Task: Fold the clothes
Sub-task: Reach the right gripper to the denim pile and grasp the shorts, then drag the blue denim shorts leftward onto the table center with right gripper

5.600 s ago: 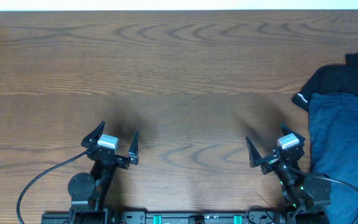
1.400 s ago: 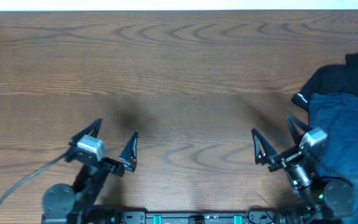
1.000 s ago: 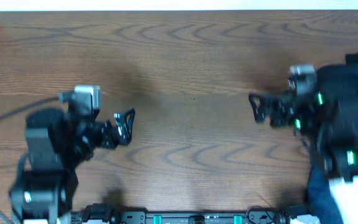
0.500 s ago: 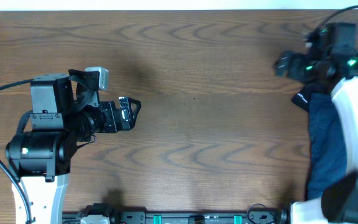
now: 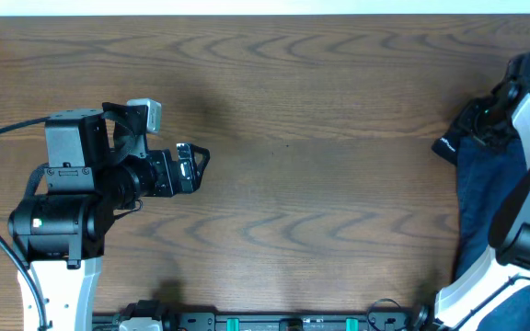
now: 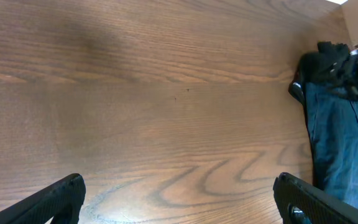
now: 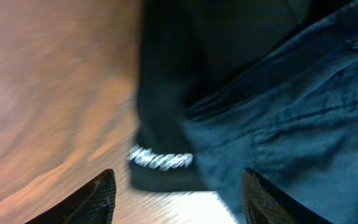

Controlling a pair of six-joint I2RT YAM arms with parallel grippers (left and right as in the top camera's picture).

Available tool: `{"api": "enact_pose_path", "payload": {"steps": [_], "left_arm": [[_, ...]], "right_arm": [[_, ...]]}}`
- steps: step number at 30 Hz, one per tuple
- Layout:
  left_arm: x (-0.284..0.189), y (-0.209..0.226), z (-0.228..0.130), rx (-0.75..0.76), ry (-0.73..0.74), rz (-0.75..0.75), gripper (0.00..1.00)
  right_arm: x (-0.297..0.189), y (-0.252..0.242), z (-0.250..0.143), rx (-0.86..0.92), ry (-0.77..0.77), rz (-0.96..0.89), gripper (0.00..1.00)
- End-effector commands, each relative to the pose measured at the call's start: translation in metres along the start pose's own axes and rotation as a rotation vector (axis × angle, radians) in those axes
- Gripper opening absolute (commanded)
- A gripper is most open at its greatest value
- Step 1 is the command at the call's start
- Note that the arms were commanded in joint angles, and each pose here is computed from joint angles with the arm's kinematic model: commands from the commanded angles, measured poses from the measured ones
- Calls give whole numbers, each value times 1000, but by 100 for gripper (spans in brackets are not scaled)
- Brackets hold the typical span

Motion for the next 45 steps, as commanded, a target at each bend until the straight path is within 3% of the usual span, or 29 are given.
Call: {"api": "enact_pose_path", "payload": {"steps": [1,6,7,9,12,16,20,29,37,45], "left_arm": [[-6,-4,4,-3,-15,-14,98],[-6,-4,2,-10,-3,-13,98],[-6,-4,1,-11,0,-12,98],[-6,-4,0,-13,4,-12,98],[-6,-4,-1,-16,9,-11,98],[-6,-4,-2,-19,15,-10,98],[-6,-4,-3,-20,17,-9,98],[-15,-6,1,0,-18,10,98],[-65,5,2,7,-81,278,98],[-96,7,-2,14,-134,404,98]], "right_arm": [[19,-10,7,28,-14,-104,63],[42,-19,3,37,22,-166,54],[44,-20,2,36,27,-173,48],[43,-22,1,35,29,-187,19],[31,-24,6,30,-6,-207,1],[-12,-19,14,17,-89,-183,1],[-79,2,15,-54,-206,-5,1],[-191,72,-31,-259,-352,408,1],[-180,187,-128,-614,-221,556,1],[-127,310,-284,-981,-68,717,1]]}}
Point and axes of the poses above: each gripper's point midway between its finger pads, its own x axis out along the fingers, its own y axis along the line the jaws close on, z = x × y, the point moved 5 cm from there along -x, back along the fingers, and after that the axes turned 2 degrees about x, right-handed, at the moved point
